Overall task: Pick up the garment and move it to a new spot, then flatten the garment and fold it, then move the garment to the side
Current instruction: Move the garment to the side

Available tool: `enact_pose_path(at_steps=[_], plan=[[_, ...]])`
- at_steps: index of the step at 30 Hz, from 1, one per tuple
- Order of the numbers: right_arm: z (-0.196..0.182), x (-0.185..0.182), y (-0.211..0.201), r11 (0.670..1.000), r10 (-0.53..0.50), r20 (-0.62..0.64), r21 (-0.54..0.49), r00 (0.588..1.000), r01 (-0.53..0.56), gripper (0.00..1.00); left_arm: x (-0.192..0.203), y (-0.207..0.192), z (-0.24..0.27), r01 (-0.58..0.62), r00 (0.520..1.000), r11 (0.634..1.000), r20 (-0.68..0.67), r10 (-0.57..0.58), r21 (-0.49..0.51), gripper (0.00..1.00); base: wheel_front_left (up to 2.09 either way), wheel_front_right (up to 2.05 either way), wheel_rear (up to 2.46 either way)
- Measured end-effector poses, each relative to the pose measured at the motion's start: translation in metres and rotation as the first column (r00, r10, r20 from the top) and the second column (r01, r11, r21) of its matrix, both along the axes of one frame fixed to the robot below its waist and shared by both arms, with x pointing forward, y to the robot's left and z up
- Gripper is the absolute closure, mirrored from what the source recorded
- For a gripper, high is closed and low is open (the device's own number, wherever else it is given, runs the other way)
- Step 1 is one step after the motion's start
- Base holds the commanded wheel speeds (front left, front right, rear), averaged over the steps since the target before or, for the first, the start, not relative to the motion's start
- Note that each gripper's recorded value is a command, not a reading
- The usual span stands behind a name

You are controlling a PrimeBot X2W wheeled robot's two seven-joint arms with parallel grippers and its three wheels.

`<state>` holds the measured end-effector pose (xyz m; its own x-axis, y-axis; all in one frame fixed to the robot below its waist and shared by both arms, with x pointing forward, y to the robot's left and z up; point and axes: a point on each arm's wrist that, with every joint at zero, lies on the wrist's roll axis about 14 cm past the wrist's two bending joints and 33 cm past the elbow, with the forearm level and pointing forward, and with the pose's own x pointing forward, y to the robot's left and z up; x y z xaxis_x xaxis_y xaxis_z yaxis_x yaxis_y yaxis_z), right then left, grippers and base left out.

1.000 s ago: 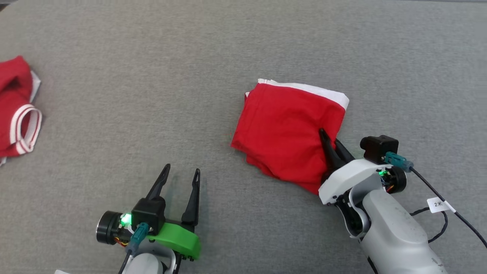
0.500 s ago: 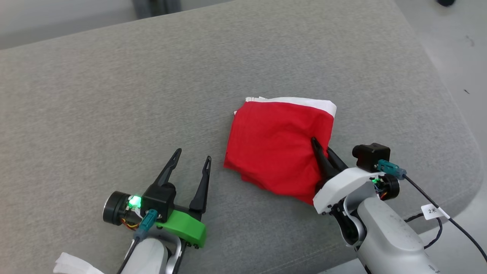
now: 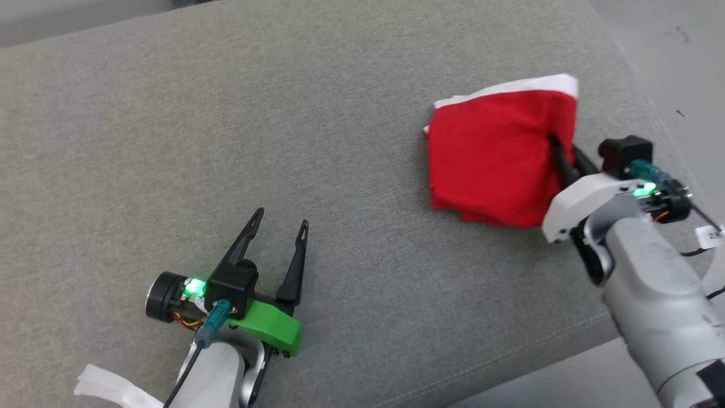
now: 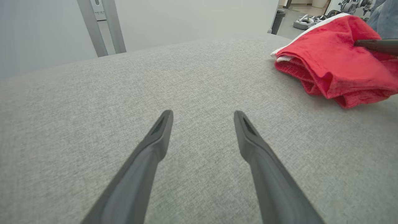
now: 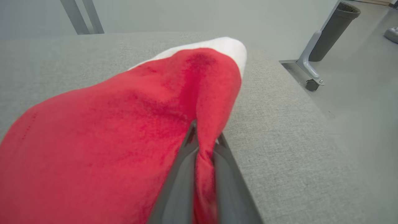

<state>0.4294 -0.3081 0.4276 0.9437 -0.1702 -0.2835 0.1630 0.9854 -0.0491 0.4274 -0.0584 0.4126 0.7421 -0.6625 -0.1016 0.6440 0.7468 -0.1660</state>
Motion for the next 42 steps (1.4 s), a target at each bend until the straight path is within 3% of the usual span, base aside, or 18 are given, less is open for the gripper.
enact_pose_path(at_steps=[8, 17, 18, 20, 21, 22, 23, 31, 37, 42], plan=[[-0.004, 0.031, -0.055, 0.988, -0.048, -0.074, -0.147, 0.996, 0.037, 1.00, 0.013, 0.044, -0.016, -0.116, 0.993, 0.992, -0.020, 0.117, 0.040, 0.00, 0.00, 0.00, 0.00], [-0.022, 0.048, -0.090, 0.970, -0.110, -0.133, -0.230, 0.985, 0.078, 1.00, 0.016, 0.082, -0.035, -0.204, 0.976, 0.976, -0.056, 0.209, 0.082, 0.00, 0.00, 0.00, 0.00], [-0.025, 0.051, -0.090, 0.969, -0.111, -0.138, -0.234, 0.984, 0.076, 0.71, 0.016, 0.085, -0.037, -0.213, 0.974, 0.973, -0.059, 0.218, 0.085, 0.00, 0.00, 0.00, 0.00], [-0.030, 0.057, -0.087, 0.969, -0.110, -0.140, -0.235, 0.984, 0.075, 0.84, 0.016, 0.090, -0.041, -0.227, 0.970, 0.970, -0.067, 0.234, 0.092, 0.00, 0.00, 0.00, 0.00], [-0.029, 0.062, -0.088, 0.967, -0.108, -0.135, -0.245, 0.985, 0.073, 0.78, 0.016, 0.092, -0.043, -0.232, 0.968, 0.968, -0.072, 0.239, 0.094, 0.00, 0.00, 0.00, 0.00], [-0.027, 0.065, -0.090, 0.964, -0.111, -0.127, -0.255, 0.986, 0.076, 0.62, 0.016, 0.093, -0.045, -0.235, 0.967, 0.967, -0.076, 0.243, 0.096, 0.00, 0.00, 0.00, 0.00], [-0.024, 0.068, -0.093, 0.961, -0.120, -0.113, -0.264, 0.986, 0.086, 0.00, 0.016, 0.095, -0.047, -0.238, 0.966, 0.966, -0.079, 0.246, 0.100, 0.00, 0.00, 0.00, 0.00], [0.028, 0.090, -0.102, 0.920, -0.159, 0.065, -0.352, 0.985, 0.171, 0.00, 0.017, 0.107, -0.043, -0.271, 0.958, 0.956, -0.068, 0.279, 0.110, 0.00, 0.00, 0.00, 0.00], [0.063, 0.122, -0.014, 0.973, -0.029, 0.250, -0.214, 0.968, 0.085, 0.00, 0.017, 0.120, -0.030, -0.327, 0.942, 0.939, -0.041, 0.333, 0.106, 0.00, 0.00, 0.00, 0.00], [0.067, 0.108, 0.042, 0.994, 0.060, 0.304, -0.104, 0.951, -0.029, 0.00, 0.018, 0.138, -0.011, -0.400, 0.916, 0.912, -0.003, 0.402, 0.093, 0.00, 0.00, 0.00, 0.00]])
